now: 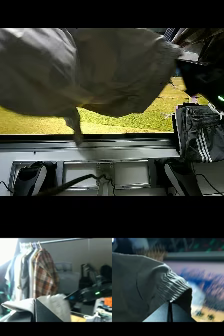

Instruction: Fold the clothes and pants, and hang the long-sleeved shirts on hangers.

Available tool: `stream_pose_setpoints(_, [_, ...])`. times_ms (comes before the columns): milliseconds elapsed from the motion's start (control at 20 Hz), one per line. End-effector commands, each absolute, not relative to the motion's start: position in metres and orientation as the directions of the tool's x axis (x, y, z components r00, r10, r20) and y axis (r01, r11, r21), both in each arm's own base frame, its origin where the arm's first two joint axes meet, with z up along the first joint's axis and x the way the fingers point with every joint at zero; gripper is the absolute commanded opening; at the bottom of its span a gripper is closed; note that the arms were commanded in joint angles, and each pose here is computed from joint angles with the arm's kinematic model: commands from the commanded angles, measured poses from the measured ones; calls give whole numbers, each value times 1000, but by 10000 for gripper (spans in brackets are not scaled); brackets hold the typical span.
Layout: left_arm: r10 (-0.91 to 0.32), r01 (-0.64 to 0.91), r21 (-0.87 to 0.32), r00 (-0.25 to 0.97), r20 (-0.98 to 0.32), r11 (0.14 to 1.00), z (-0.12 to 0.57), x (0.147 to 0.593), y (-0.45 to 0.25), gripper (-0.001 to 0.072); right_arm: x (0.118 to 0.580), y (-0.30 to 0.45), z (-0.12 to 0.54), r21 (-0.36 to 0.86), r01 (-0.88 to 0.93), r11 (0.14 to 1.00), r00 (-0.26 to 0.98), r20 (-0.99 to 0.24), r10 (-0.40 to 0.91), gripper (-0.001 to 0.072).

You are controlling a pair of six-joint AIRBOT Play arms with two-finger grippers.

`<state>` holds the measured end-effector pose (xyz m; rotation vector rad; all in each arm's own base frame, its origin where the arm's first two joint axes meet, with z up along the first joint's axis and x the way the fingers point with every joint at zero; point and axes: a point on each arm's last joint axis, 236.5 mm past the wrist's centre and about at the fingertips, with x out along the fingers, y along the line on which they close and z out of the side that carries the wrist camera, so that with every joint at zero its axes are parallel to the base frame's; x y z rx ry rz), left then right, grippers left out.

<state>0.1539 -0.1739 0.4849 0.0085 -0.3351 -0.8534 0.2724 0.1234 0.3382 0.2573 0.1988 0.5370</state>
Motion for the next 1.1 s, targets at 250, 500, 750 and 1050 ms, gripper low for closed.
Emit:
stream_pose_setpoints(250, [-621, 616, 98, 754, 213, 781, 474, 150, -150, 3, 188, 113, 373, 251, -440, 862, 874, -102, 475, 25])
stream_pose_setpoints(500, [-632, 625, -114, 773, -44, 772, 400, 290, -138, 5, 254, 82, 333, 237, -292, 927, 900, -261, 350, 25])
stream_pose_setpoints(750, [-692, 551, -433, 650, -315, 714, 221, 459, -160, 5, 388, 73, 210, 357, -136, 924, 783, -533, 321, 25])
stream_pose_setpoints(1050, [-740, 244, -900, 663, -117, 361, 128, 552, -175, 680, 503, 70, 73, 427, 22, 904, 619, -716, 323, 404])
